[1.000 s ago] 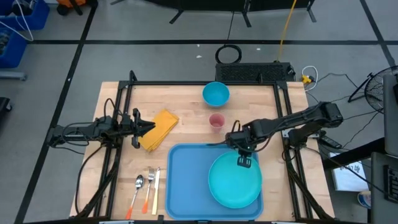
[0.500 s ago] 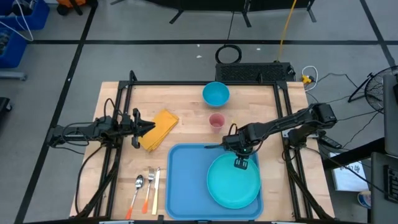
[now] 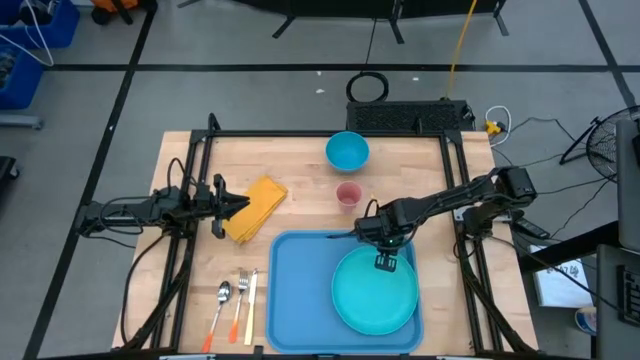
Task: Set up tray
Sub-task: Put the green plate on the right side of the blue serving tray, then put the blue bowl on top of the green plate
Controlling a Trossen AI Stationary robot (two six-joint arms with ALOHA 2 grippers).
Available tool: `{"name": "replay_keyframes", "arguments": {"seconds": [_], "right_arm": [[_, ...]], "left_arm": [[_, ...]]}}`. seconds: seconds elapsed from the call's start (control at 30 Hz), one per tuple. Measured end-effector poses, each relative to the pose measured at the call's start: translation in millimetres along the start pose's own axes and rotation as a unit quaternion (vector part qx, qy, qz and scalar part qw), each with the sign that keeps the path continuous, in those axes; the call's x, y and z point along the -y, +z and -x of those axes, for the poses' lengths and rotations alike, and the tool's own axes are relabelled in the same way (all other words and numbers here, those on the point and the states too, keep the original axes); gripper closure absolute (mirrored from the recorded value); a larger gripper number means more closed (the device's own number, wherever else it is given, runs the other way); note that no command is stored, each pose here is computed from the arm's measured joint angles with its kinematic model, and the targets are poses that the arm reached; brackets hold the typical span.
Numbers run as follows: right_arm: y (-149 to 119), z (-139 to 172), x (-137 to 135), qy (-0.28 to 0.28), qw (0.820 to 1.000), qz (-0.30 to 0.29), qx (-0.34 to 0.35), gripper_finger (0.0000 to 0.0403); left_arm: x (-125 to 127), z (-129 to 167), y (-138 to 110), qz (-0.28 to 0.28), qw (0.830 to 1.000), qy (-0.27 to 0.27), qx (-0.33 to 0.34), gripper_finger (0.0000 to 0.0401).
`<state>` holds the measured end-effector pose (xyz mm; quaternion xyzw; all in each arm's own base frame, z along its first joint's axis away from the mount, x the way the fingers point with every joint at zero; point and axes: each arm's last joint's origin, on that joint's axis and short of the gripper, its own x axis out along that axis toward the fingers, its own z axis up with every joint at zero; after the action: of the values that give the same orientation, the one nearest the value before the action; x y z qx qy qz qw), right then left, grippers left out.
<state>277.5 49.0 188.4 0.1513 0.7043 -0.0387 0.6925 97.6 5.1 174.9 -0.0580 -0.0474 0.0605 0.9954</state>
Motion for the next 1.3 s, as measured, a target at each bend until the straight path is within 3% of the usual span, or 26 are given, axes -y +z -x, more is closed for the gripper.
{"name": "replay_keyframes", "arguments": {"seconds": [0.37,0.57,0.7,0.83,0.93,1.03,1.17,1.3], "right_arm": [[0.4,0.0,-0.1,0.0,1.0,0.008,0.002,0.0336],[0.7,5.4,3.0,-0.014,0.998,0.051,0.018,0.0312],[-2.1,33.4,5.6,-0.029,0.989,0.113,0.092,0.0315],[-13.9,71.8,5.6,-0.036,0.959,0.191,0.204,0.0345],[-27.7,100.8,6.1,-0.02,0.919,0.246,0.307,0.0385],[-48.7,119.1,11.1,0.001,0.877,0.288,0.385,0.0396],[-81.0,133.5,25.7,0.013,0.821,0.286,0.493,0.04],[-108.5,126.4,40.9,0.033,0.773,0.262,0.576,0.0401]], "left_arm": [[0.0,0.0,-0.1,0.0,1.0,0.0,0.0,0.0345],[0.0,0.0,-0.1,0.0,1.0,0.0,-0.001,0.0345],[0.0,0.0,-0.1,0.0,1.0,-0.001,-0.001,0.0345],[0.0,0.0,-0.7,0.0,1.0,0.0,-0.003,0.0345],[-0.1,0.0,-1.4,-0.001,1.0,0.0,-0.007,0.0345],[-0.2,0.0,-2.2,-0.001,1.0,0.001,-0.011,0.0345],[-0.3,0.0,-2.8,-0.001,1.0,0.001,-0.014,0.0345],[-0.4,0.1,-3.6,0.031,0.999,0.002,-0.018,0.0345]]}}
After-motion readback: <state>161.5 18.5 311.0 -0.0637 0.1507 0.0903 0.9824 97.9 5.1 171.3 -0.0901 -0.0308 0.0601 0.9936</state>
